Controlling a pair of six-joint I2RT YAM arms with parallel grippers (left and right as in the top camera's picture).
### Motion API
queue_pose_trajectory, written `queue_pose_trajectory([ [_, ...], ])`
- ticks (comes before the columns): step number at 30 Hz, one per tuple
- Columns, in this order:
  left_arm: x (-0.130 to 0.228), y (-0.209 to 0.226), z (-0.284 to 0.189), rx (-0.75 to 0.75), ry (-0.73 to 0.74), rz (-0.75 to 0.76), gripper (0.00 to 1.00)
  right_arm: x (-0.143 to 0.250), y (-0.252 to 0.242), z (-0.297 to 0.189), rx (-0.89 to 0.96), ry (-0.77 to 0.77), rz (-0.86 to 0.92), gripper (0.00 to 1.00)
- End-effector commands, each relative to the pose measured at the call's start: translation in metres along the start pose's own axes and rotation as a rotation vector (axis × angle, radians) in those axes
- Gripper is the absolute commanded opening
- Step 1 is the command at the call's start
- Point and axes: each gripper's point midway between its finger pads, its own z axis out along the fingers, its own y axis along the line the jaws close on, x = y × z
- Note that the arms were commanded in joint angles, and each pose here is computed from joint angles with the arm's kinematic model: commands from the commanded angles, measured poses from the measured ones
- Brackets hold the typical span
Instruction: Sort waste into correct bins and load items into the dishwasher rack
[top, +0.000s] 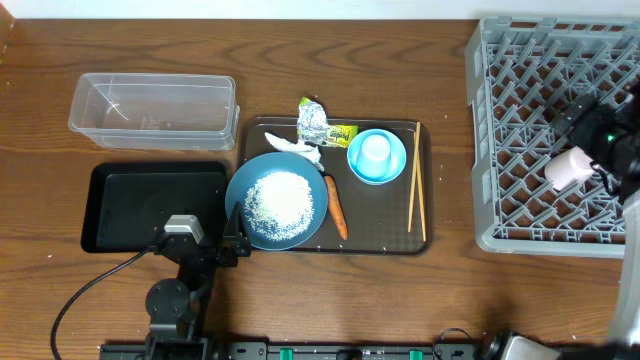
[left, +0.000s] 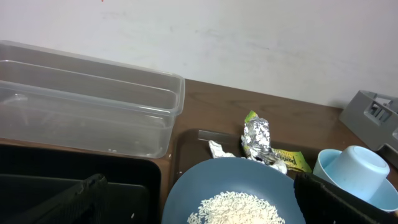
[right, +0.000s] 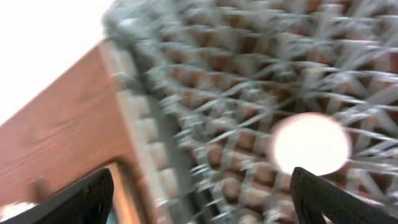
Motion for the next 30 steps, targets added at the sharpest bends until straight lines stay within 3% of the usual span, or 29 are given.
queue_pose_trajectory([
  [1, 0.017, 0.000, 0.001, 0.009, 0.053, -0.001, 0.98, 0.022, 0.051, -0.018, -0.182, 0.068, -0.041, 0.91],
  [15, 0.017, 0.000, 0.001, 0.009, 0.053, -0.001, 0.98, 0.080, 0.140, -0.021, -0.355, 0.173, -0.249, 0.95],
  [30, 0.018, -0.001, 0.001, 0.015, 0.057, 0.000, 0.98, 0.102, 0.147, -0.023, -0.352, 0.234, -0.282, 0.95],
])
